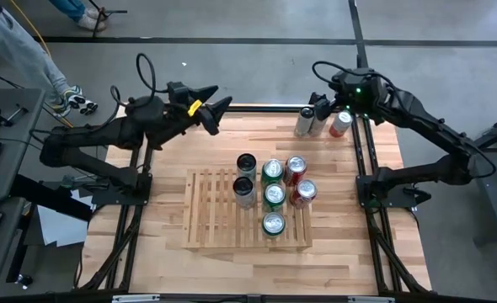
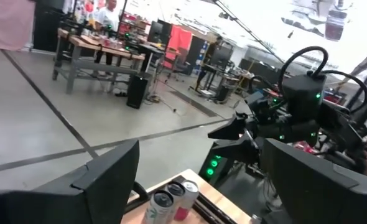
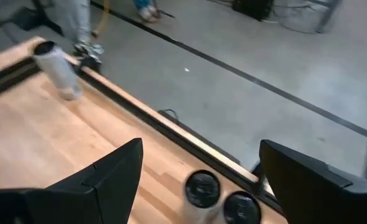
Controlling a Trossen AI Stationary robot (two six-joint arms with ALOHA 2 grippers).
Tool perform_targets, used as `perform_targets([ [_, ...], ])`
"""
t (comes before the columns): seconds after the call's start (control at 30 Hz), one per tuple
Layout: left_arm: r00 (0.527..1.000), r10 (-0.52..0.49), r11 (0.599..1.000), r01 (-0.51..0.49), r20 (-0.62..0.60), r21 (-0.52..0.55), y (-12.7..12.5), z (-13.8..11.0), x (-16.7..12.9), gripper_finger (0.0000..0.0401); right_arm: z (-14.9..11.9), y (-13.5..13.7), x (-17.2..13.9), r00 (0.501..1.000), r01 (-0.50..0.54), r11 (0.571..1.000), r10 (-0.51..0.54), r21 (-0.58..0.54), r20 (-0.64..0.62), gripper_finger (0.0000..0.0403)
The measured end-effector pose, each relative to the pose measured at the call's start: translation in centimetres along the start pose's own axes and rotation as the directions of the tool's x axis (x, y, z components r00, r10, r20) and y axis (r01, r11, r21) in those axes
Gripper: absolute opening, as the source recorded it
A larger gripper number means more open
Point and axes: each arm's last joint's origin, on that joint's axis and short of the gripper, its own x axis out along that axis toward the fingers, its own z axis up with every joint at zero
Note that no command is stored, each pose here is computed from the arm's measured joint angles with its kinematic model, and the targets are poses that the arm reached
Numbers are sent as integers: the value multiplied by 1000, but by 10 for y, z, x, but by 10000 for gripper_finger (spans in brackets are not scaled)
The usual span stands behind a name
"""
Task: Place canned beverage on shelf
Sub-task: Put the white-pink soda can on the shelf aligned with the other white-pink soda cans
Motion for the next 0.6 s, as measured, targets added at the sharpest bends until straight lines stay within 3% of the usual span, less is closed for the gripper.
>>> perform_targets([
  [0.27,999,44,999,-44,12,7,6,2,4,333,-1,-1,36,993,78,997,-76,19,-88,307],
  [0.37,998,56,996,-54,-22,68,8,-4,4,333,-4,1,55,986,103,994,-96,43,-136,307],
  [0.5,985,144,985,-134,-90,113,17,-13,5,333,-8,2,81,973,138,985,-115,107,-201,307],
  [0.6,959,226,968,-202,-171,146,38,-15,6,333,-13,2,103,958,158,971,-108,177,-265,307],
])
